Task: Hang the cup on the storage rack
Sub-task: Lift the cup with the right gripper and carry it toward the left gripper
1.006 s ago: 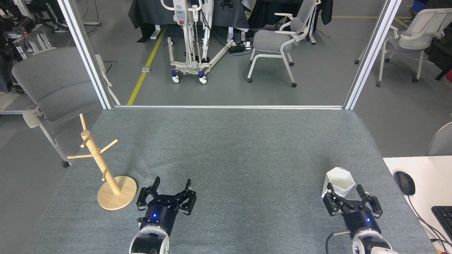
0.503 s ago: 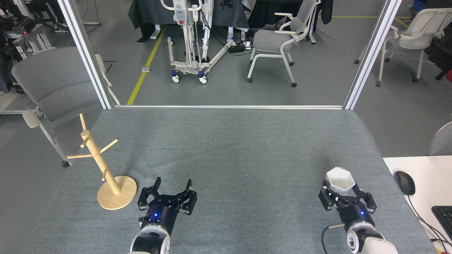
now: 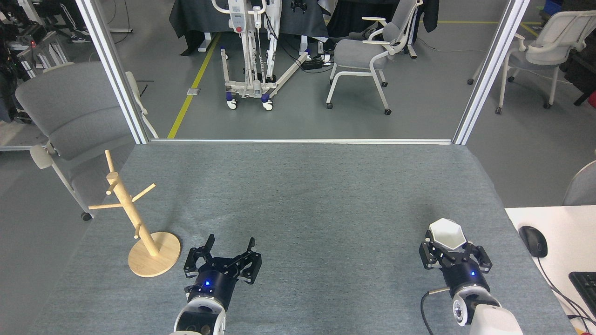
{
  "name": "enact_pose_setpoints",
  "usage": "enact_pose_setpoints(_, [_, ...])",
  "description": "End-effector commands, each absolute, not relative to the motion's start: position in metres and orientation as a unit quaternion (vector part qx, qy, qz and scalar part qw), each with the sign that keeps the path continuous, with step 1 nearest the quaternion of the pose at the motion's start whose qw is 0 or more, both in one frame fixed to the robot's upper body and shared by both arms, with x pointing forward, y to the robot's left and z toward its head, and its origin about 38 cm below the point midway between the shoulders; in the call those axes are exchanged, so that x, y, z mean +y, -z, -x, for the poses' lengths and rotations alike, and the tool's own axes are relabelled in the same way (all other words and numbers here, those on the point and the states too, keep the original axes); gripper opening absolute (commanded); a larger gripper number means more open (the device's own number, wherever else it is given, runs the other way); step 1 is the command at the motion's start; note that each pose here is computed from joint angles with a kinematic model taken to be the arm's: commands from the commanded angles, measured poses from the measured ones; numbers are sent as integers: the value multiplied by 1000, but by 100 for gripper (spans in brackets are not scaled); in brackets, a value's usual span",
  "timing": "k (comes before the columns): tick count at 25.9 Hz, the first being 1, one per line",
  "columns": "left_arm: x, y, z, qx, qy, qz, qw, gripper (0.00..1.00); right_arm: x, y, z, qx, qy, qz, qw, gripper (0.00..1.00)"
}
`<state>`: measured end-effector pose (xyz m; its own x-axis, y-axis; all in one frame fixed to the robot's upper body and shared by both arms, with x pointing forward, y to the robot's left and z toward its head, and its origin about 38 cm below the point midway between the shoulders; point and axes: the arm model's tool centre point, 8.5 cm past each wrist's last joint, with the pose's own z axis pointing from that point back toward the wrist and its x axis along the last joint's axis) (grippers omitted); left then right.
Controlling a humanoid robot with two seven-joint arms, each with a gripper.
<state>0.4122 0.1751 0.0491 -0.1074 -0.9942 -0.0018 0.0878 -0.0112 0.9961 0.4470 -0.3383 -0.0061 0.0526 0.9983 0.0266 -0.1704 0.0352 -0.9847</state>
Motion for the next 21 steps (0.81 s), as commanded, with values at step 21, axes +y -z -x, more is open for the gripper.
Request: enact_pose_setpoints(21, [137, -65, -411, -539, 587, -439, 415, 99, -252, -164, -418, -562, -418, 479, 530, 14])
